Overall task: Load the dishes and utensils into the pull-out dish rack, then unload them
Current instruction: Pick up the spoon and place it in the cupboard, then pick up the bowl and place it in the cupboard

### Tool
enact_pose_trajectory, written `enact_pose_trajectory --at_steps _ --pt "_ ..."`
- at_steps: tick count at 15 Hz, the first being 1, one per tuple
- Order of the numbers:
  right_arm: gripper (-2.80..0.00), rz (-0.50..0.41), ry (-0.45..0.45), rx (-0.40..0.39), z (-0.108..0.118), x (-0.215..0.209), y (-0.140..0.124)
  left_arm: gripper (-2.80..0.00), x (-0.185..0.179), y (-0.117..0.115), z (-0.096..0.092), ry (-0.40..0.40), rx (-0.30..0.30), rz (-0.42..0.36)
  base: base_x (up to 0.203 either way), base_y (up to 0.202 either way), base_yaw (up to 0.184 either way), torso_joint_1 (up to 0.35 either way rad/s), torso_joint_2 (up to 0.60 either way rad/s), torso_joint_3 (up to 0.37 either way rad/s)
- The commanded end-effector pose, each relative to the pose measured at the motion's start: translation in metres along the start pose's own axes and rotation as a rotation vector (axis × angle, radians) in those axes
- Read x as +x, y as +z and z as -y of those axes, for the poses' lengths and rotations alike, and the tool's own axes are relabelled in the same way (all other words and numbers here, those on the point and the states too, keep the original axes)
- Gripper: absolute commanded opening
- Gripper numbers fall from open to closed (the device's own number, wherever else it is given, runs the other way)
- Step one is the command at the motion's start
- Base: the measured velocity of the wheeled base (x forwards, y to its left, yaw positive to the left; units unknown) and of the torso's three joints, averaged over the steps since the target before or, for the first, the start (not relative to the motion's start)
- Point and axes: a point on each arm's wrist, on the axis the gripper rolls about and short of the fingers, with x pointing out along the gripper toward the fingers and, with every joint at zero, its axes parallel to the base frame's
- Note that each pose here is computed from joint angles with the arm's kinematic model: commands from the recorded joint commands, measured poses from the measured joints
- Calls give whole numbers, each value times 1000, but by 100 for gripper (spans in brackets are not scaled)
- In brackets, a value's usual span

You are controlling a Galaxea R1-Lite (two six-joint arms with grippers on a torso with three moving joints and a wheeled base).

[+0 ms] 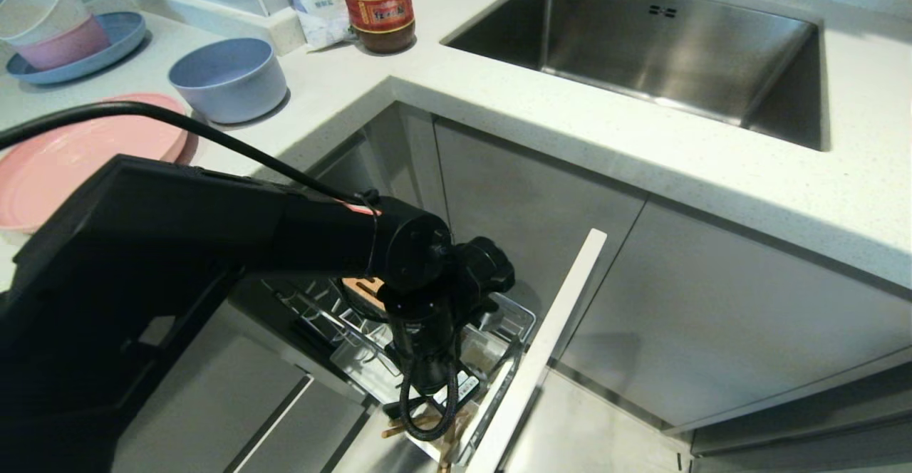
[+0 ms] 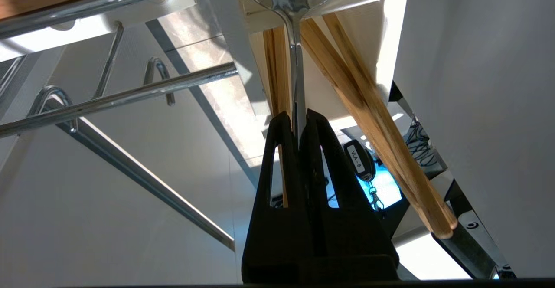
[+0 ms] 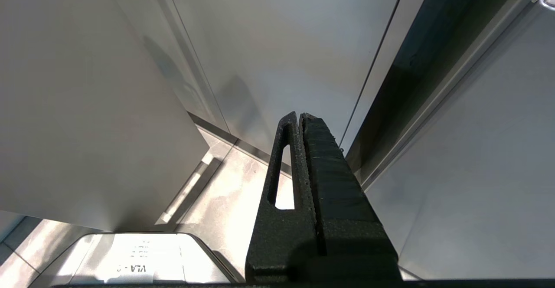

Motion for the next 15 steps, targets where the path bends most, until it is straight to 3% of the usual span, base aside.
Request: enact_pose_trajectory --at_steps 1,11,12,15 --pt "-280 3 0 0 0 0 0 -280 4 2 1 0 2 -12 0 0 0 0 0 0" --pt "-280 3 0 0 0 0 0 -280 6 4 1 12 3 -14 0 0 0 0 0 0" --pt "-280 2 1 0 0 0 -1 0 5 4 1 18 3 -12 0 0 0 0 0 0" --pt "-280 3 0 0 0 0 0 0 2 3 1 23 1 -2 0 0 0 0 0 0"
